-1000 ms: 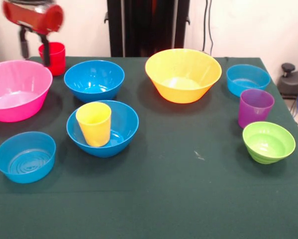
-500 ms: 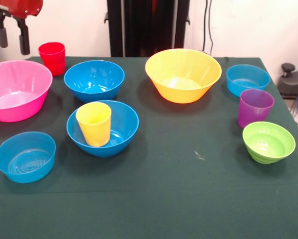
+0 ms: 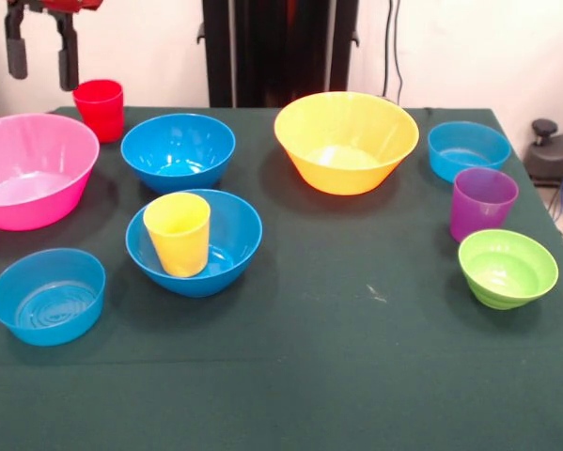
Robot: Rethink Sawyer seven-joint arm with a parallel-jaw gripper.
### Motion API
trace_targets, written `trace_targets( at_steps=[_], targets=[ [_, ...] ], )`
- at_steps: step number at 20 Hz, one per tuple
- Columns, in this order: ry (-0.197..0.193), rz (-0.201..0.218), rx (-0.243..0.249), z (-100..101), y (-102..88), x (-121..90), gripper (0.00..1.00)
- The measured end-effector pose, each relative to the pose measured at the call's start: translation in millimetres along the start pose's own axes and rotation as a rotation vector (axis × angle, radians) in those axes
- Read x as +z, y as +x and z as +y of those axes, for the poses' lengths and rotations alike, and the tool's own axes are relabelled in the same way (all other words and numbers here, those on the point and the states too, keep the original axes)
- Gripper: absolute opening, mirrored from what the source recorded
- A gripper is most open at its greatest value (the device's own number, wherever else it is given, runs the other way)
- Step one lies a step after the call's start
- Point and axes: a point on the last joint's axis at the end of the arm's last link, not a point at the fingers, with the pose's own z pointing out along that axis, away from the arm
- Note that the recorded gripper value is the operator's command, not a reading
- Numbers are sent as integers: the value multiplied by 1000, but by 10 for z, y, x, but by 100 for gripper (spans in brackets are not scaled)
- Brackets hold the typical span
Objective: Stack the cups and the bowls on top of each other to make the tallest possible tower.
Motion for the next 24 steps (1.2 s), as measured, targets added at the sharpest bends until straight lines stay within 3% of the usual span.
trace_targets(
  at_steps=[6,12,16,24],
  targets=[
    [-2,-21,-33,192,4,-157,100],
    [-12,-40,-99,624,52,-305,100],
    [-20,-32,-161,981,200,-306,100],
    [-14,-26,-234,1318,477,-233,100]
  ],
)
